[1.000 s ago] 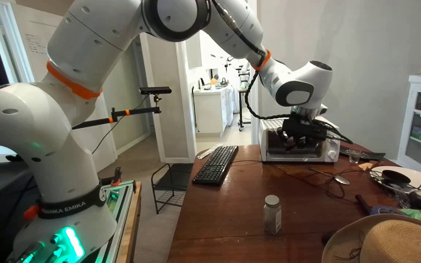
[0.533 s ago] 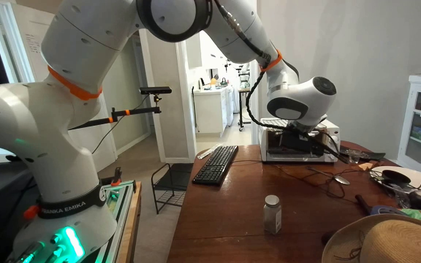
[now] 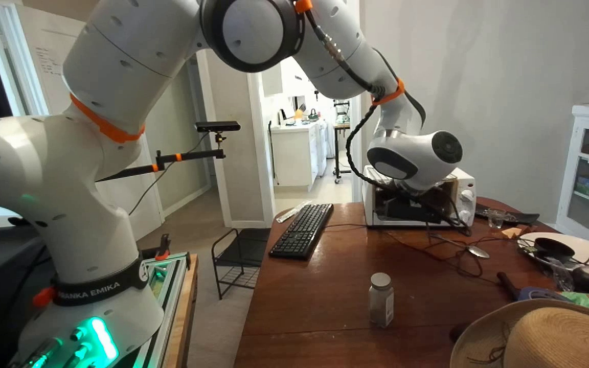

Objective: Use the spoon to close the mini oven

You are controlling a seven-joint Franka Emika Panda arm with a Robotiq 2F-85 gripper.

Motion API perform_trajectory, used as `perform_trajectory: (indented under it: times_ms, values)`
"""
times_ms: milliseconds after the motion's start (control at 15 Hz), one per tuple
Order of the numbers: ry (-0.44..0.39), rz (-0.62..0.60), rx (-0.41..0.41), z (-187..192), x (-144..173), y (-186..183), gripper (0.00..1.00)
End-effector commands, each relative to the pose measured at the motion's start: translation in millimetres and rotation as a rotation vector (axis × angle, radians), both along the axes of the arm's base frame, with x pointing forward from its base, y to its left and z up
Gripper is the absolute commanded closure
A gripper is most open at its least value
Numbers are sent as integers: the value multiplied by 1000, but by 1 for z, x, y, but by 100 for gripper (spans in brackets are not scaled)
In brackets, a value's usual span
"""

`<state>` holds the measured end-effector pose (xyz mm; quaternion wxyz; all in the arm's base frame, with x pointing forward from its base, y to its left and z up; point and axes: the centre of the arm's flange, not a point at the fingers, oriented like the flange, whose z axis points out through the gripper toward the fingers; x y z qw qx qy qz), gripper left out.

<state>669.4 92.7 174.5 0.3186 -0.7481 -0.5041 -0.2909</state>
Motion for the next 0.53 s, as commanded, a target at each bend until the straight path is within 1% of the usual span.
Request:
perform_trajectory:
  times_ms: [0, 133, 267, 400, 467]
  values:
    - [-1, 50, 62, -30, 16, 38, 98]
    - [15, 59, 54, -43, 16, 56, 98]
    - [30, 49, 20, -51, 10, 56, 98]
    - [55, -31, -38, -52, 1, 28, 98]
    - [63, -101, -70, -49, -6, 3, 98]
